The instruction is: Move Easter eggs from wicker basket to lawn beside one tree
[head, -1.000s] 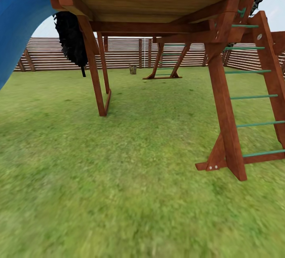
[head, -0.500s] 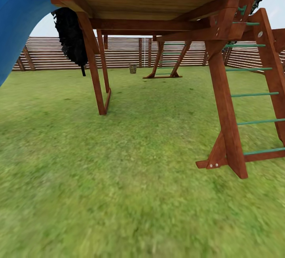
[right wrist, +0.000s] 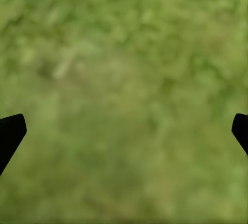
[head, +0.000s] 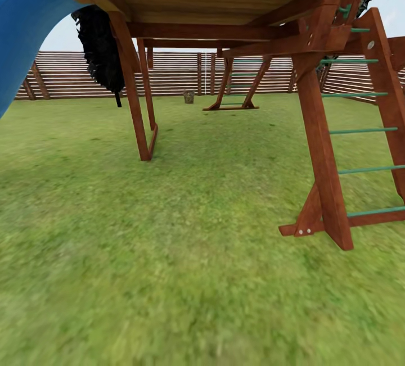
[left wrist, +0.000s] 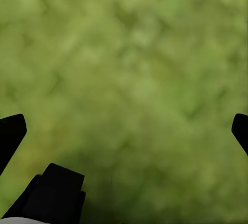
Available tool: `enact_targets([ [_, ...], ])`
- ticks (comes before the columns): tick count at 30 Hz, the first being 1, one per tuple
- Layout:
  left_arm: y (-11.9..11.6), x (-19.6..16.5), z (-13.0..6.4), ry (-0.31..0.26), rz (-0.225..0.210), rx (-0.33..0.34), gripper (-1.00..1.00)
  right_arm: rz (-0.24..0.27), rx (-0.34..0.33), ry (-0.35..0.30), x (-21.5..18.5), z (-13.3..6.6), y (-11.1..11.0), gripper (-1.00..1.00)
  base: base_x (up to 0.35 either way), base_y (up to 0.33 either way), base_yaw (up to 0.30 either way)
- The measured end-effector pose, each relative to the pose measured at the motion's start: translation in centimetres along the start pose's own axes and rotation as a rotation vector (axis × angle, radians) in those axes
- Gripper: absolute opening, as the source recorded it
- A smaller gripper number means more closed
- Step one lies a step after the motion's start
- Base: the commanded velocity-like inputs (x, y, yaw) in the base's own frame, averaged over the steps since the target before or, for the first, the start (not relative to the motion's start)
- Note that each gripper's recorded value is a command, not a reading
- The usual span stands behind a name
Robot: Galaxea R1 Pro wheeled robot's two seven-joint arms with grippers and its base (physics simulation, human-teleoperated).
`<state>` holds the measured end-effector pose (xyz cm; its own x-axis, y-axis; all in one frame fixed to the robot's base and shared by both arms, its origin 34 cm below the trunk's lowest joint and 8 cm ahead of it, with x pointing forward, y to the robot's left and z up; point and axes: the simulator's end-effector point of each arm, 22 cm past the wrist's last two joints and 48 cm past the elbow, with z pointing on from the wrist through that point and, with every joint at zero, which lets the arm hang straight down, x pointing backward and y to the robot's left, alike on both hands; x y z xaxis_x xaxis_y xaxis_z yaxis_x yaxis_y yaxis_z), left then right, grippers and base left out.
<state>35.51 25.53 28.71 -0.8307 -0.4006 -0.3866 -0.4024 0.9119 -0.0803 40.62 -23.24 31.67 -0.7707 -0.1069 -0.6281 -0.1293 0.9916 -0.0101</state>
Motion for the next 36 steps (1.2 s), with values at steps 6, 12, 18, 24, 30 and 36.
enact_targets([
  [6, 0.2, 0.7, 1.1, 0.0, -0.001, 0.001, 1.0, 0.001, 0.0, 0.0, 1.0, 0.8, 0.0, 1.0, 0.062, 0.0, 0.0],
  [12, 0.4, 1.4, 2.1, -0.001, -0.001, 0.001, 1.0, 0.002, 0.001, 0.001, 2.1, 1.6, 0.1, 1.0, 0.287, 0.0, 0.0],
  [18, 0.6, 2.2, 3.2, 0.0, -0.001, 0.001, 1.0, 0.002, 0.001, 0.002, 3.2, 2.5, 0.1, 1.0, 0.318, 0.0, 0.0],
  [24, 0.8, 2.9, 4.3, -0.001, -0.001, 0.001, 1.0, 0.002, 0.0, 0.001, 4.2, 3.3, 0.2, 1.0, 0.319, 0.0, 0.0],
  [30, 1.0, 3.7, 5.2, 0.003, -0.003, 0.0, 1.0, 0.003, 0.0, 0.01, 5.4, 4.0, 0.3, 1.0, 0.318, -0.046, 0.0],
  [36, 1.4, 3.9, 5.3, 0.011, -0.007, -0.003, 1.0, 0.006, 0.001, 0.023, 5.9, 4.0, 0.2, 1.0, 0.312, -0.119, 0.0],
])
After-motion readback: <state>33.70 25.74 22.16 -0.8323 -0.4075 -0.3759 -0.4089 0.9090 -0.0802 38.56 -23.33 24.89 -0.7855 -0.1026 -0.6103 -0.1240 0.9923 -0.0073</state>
